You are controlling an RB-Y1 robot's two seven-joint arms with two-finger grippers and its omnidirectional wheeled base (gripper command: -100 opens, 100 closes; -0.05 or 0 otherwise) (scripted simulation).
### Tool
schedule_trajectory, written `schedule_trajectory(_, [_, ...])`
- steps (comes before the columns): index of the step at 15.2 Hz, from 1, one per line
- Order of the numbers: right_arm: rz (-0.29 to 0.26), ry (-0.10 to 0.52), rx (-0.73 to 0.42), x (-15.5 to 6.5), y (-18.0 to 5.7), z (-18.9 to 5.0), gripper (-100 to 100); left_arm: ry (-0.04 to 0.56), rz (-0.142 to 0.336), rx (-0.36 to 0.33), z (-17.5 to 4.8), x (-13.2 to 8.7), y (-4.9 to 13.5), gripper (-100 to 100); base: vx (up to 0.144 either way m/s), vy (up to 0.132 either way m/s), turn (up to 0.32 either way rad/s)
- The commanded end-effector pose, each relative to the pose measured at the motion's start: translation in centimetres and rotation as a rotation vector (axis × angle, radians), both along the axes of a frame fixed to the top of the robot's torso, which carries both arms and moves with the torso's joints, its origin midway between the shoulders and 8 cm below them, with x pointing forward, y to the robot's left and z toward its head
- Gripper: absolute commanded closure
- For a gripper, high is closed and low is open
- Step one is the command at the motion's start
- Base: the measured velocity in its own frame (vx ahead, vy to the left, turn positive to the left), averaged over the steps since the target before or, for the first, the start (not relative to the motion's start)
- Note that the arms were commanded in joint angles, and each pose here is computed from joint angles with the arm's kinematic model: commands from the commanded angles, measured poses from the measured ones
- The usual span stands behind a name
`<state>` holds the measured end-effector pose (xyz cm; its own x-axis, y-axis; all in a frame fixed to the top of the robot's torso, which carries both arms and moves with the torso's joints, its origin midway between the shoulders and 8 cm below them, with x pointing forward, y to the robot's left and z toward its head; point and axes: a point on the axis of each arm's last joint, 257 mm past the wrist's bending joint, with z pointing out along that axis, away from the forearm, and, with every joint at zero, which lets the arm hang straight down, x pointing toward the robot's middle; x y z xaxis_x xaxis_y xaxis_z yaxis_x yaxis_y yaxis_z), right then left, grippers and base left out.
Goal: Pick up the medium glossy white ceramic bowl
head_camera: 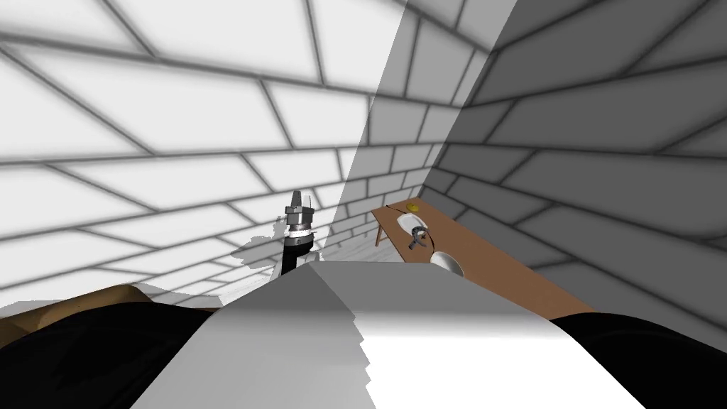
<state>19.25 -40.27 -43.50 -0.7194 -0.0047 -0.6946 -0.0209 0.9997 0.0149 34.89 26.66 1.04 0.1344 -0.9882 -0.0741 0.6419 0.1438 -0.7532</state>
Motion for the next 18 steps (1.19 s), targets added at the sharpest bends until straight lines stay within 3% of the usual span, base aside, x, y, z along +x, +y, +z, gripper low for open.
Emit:
schedule_trajectory(1, [0.055,0.093,-0.116,-3.4,-2.2,-2.1,-100,0.0,0.0,0.0,0.0,0.0,0.0,0,0.079,-0.019,0.258])
schedule_trajectory(4, [0.086,0.142,-0.173,-5.4,-3.4,-2.9,-100,0.0,0.0,0.0,0.0,0.0,0.0,0,0.075,-0.018,0.184])
schedule_trajectory(6, [0.15,0.234,-0.273,-9.3,-5.4,-4.2,-100,0.0,0.0,0.0,0.0,0.0,0.0,0,0.079,-0.012,0.2])
schedule_trajectory(7, [0.15,0.234,-0.273,-9.3,-5.4,-4.2,-100,0.0,0.0,0.0,0.0,0.0,0.0,0,0.072,-0.023,0.171])
schedule_trajectory(10, [0.244,0.356,-0.389,-14.8,-7.8,-5.5,-100,0.0,0.0,0.0,0.0,0.0,0.0,0,0.08,-0.011,0.196])
schedule_trajectory(11, [0.244,0.356,-0.389,-14.8,-7.8,-5.5,-100,0.0,0.0,0.0,0.0,0.0,0.0,0,0.083,-0.017,0.157])
schedule_trajectory(13, [0.301,0.423,-0.445,-17.9,-8.9,-5.9,-100,0.0,0.0,0.0,0.0,0.0,0.0,0,0.076,-0.008,0.162])
schedule_trajectory(14, [0.301,0.423,-0.445,-17.9,-8.9,-5.9,-100,0.0,0.0,0.0,0.0,0.0,0.0,0,0.068,-0.007,0.134])
schedule_trajectory(16, [0.368,0.499,-0.499,-21.6,-10.0,-6.3,-100,0.0,0.0,0.0,0.0,0.0,0.0,0,0.064,-0.008,0.14])
schedule_trajectory(18, [0.385,0.516,-0.51,-22.5,-10.2,-6.3,-100,0.0,0.0,0.0,0.0,0.0,0.0,0,0.08,-0.026,0.146])
